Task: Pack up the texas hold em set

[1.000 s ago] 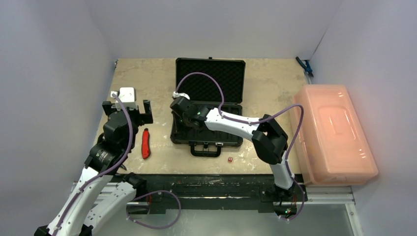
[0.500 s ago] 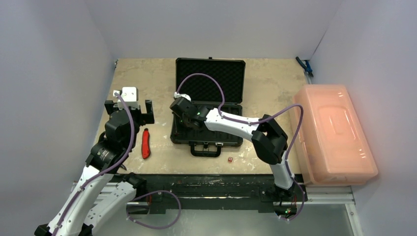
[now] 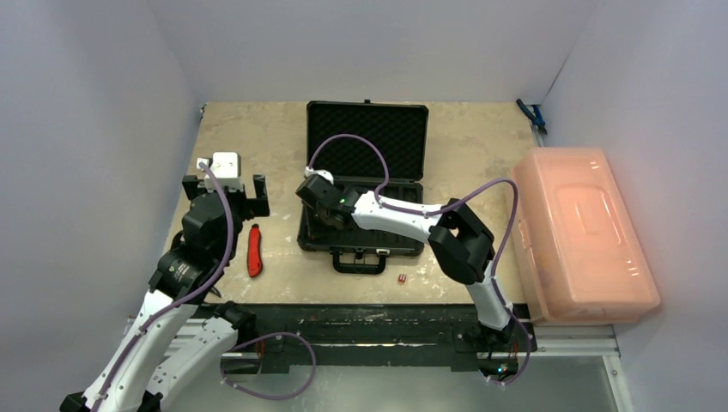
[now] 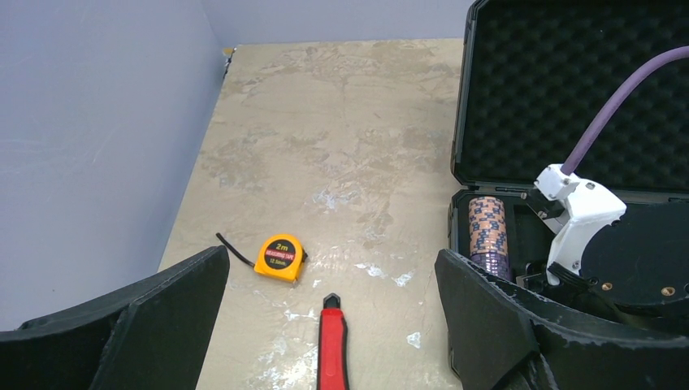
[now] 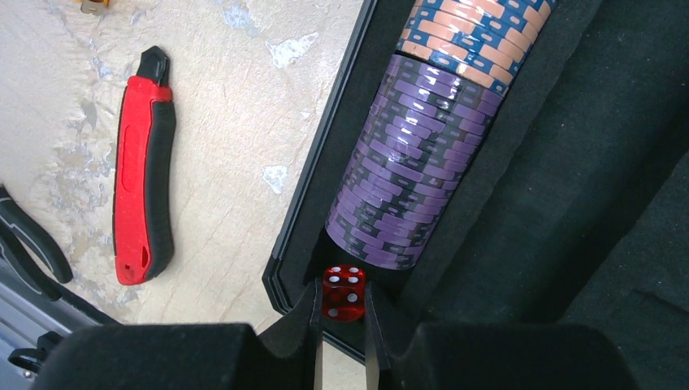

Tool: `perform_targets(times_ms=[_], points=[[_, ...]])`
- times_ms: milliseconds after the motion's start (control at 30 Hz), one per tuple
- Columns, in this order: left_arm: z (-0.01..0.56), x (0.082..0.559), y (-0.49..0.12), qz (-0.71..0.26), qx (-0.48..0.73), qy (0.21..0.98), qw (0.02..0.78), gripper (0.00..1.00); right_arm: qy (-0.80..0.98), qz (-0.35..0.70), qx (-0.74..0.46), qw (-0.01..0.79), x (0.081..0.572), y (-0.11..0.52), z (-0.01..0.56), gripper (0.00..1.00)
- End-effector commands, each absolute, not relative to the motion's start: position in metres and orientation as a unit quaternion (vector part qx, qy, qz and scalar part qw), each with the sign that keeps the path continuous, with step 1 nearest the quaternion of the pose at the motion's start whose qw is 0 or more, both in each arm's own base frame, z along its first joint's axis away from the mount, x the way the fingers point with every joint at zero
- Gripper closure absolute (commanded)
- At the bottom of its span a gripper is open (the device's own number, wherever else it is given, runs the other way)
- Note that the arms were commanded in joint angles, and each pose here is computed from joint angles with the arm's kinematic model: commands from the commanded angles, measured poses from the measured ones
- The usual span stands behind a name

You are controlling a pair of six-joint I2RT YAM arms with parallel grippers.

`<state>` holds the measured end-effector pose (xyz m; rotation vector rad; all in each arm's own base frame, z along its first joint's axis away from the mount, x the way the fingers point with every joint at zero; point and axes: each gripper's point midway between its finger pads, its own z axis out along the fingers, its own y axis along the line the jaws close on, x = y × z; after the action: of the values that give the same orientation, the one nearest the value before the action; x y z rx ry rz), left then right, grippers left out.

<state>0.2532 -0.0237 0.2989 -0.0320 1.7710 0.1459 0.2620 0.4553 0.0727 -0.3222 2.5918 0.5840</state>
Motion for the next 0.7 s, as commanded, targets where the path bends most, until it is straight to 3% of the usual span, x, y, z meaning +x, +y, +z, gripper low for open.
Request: perform_targets(times_ms=[0,667], points=[[0.308,0.256,-0.029,0.046,-0.018,0.763,0.644,0.00,0.936,0.229,-0.117,0.239,0.264,0.465,0.087,0.82],[0.307,0.256,-0.030,0.045,-0.014,0.764,0.643,0.00,0.927,0.260,-0.141,0.231,0.259,0.477,0.089,0.66]])
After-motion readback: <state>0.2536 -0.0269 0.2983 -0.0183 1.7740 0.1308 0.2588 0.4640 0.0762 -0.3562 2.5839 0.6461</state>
